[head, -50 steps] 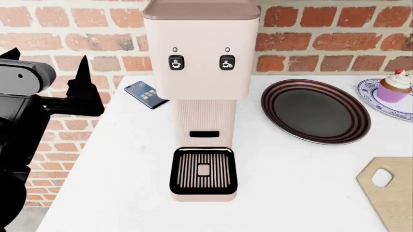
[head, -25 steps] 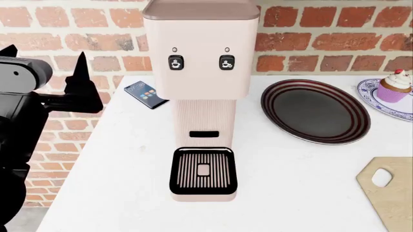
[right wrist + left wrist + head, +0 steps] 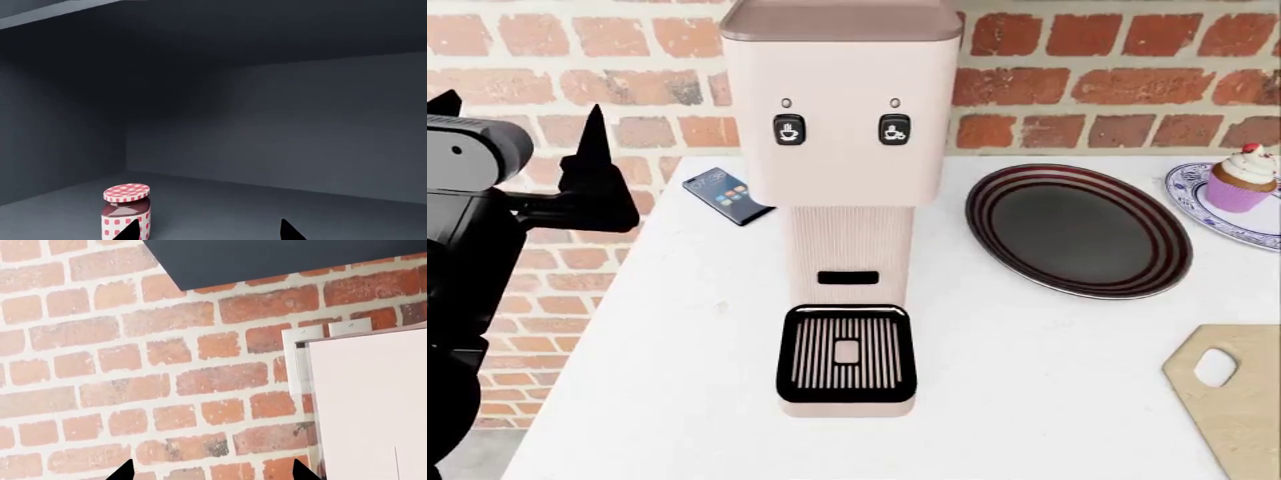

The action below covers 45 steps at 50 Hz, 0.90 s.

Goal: From the different types of pastries on the counter, select a croissant and place it on the cutting board. Then retrieve a jar of jam from the cabinet and place it alongside the croissant on the cutting board.

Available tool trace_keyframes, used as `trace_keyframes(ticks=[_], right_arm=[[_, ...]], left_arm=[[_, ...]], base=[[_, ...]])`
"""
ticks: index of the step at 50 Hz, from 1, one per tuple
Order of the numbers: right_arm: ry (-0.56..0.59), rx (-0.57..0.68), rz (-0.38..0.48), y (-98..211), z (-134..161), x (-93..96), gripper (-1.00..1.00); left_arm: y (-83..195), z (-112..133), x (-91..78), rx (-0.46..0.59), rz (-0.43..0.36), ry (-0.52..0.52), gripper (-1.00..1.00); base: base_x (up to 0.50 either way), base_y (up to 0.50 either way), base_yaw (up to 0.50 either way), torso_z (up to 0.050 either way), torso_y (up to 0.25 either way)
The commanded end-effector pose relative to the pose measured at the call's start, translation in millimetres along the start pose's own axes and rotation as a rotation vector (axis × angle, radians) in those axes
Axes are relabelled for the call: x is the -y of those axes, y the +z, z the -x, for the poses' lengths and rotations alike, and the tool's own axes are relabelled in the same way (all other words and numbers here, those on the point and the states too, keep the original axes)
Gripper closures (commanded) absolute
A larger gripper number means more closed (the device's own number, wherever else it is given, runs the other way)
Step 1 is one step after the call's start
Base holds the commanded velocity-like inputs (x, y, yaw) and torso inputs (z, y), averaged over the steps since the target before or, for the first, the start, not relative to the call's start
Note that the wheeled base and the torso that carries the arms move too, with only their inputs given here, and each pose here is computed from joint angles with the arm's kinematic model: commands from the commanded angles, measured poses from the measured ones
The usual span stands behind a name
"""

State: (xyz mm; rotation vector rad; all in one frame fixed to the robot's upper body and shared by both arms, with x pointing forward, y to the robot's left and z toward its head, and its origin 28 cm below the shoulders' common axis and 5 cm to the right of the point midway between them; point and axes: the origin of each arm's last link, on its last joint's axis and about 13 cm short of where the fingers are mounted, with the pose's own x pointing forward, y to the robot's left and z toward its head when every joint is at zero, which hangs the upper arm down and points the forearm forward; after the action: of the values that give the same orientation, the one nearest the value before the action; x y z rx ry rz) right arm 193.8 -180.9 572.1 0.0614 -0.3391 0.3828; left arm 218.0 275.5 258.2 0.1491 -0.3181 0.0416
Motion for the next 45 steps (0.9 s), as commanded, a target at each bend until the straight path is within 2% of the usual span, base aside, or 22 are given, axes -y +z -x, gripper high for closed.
trace_keyframes(ticks=[1, 18, 45], right_arm=[[0.008, -0.014, -0.030, -3.7, -23.2, -6.1, -1.00], [0.090, -0.030, -0.068, -6.8, -44.1, -26.0, -1.00], [0.055, -0.067, 0.006, -24.3, -77.8, -57.9, -1.00]], left_arm=[[-15.4, 6.0, 5.7, -0.075, -0.010, -0.034, -1.00], [-16.4, 6.1, 6.6, -0.076, -0.008, -0.036, -1.00], [-19.9, 6.0, 6.7, -0.080, -0.006, -0.042, -1.00]], base=[[0.00, 0.00, 0.00, 0.000, 0.000], [0.00, 0.00, 0.00, 0.000, 0.000], [0.00, 0.00, 0.00, 0.000, 0.000]])
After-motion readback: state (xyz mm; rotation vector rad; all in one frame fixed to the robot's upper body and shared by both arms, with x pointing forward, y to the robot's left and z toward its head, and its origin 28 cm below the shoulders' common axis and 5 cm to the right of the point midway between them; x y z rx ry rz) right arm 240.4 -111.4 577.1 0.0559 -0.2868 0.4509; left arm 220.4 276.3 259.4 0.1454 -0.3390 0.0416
